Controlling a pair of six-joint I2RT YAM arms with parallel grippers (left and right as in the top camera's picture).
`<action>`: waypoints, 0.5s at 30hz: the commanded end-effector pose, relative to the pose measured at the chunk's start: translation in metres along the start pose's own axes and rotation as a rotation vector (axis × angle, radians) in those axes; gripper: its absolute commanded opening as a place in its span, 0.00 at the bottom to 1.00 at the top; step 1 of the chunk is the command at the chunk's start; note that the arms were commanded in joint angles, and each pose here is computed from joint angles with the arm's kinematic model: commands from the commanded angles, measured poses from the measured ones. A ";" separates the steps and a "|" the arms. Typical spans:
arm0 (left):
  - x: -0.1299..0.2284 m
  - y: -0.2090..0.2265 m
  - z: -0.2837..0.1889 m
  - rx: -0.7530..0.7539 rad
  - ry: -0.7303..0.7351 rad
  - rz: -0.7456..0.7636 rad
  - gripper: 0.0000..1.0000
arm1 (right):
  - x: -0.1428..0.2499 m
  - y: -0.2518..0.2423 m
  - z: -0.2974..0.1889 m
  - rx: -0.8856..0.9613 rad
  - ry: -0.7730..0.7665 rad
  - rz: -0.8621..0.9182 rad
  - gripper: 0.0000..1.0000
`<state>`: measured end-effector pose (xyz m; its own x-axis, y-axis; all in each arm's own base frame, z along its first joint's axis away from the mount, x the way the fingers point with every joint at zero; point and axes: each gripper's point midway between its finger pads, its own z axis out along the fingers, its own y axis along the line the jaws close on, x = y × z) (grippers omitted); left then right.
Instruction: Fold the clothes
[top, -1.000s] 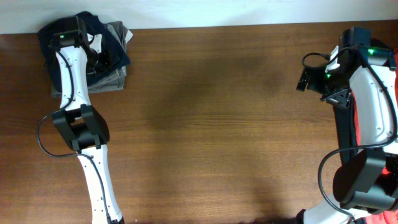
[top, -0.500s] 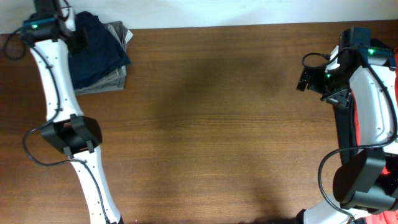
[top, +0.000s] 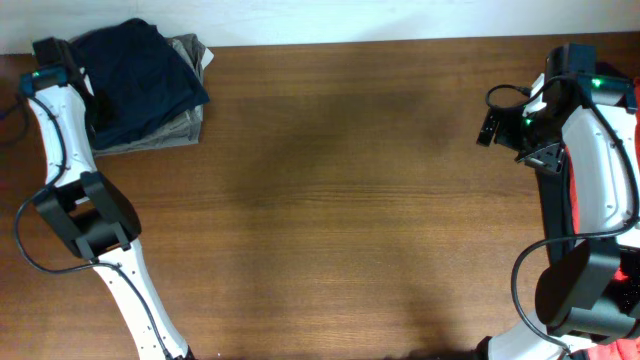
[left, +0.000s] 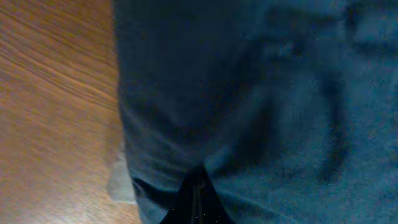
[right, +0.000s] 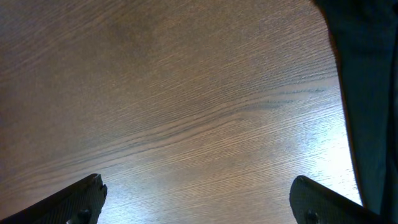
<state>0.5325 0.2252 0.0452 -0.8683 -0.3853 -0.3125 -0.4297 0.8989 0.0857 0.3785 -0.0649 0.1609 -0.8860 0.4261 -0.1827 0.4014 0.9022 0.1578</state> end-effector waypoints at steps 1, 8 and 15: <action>0.006 -0.007 0.005 0.013 0.019 0.000 0.01 | -0.002 -0.003 -0.004 0.011 -0.013 -0.005 0.99; -0.034 -0.009 -0.049 0.045 -0.141 -0.013 0.01 | -0.002 -0.003 -0.004 0.011 -0.013 -0.005 0.99; -0.092 -0.012 -0.098 0.083 -0.393 -0.029 0.01 | -0.002 -0.003 -0.004 0.011 -0.013 -0.005 0.99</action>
<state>0.5783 0.2322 0.1017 -0.7759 -0.3438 -0.5290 -0.4252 0.9044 0.0358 0.3785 -0.0649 0.1609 -0.8860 0.4261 -0.1827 0.4014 0.9022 0.1578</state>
